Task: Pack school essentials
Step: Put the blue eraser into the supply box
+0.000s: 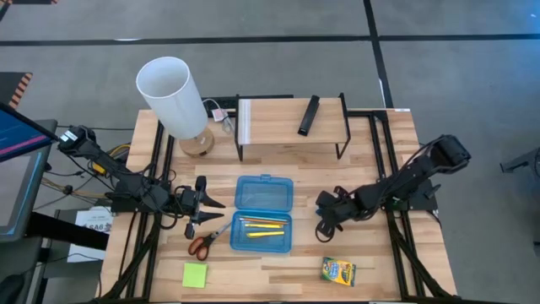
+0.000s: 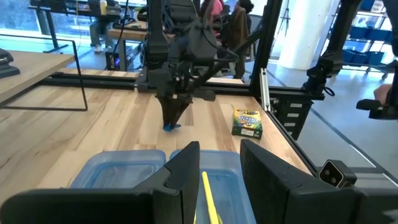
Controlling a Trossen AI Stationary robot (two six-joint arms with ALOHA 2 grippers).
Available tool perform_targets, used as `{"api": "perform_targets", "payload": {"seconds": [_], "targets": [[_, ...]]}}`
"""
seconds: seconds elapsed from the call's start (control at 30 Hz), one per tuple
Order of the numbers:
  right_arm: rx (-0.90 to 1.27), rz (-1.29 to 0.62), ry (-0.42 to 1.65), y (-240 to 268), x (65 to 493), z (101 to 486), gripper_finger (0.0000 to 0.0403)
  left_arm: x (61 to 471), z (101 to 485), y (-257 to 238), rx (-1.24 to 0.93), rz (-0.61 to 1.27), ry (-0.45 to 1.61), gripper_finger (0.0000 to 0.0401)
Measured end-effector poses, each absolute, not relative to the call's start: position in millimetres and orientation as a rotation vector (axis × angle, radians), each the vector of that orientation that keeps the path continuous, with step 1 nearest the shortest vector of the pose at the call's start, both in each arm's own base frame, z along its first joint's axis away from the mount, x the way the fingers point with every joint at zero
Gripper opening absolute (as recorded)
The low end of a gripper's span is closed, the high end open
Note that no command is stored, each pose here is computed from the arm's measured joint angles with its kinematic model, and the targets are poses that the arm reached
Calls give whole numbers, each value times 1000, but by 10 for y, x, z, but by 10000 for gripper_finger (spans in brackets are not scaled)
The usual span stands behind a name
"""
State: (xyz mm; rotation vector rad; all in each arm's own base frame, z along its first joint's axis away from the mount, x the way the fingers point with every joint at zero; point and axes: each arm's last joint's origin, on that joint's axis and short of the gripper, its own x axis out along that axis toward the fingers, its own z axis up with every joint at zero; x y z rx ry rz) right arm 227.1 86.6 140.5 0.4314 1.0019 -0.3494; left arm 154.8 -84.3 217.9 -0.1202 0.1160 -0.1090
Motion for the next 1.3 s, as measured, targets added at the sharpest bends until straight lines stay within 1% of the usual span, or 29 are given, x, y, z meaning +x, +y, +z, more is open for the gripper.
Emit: {"api": "perform_targets", "payload": {"seconds": [0.33, 0.67, 0.83, 1.13, 1.3], "targets": [[438, -312, 889, 855, 2270, 1606, 52, 1548, 2184, -843, -124, -109, 111, 103], [481, -144, 573, 912, 2504, 1883, 52, 1549, 2190, -844, -124, -110, 105, 103], [463, -86, 496, 973, 2691, 1960, 52, 1549, 2191, -845, -125, -111, 104, 103], [352, 45, 559, 1222, 3322, 1914, 52, 1549, 2189, -845, -124, -112, 107, 103], [325, 101, 631, 1299, 3567, 1800, 58, 1547, 2178, -847, -130, -119, 119, 103]]}}
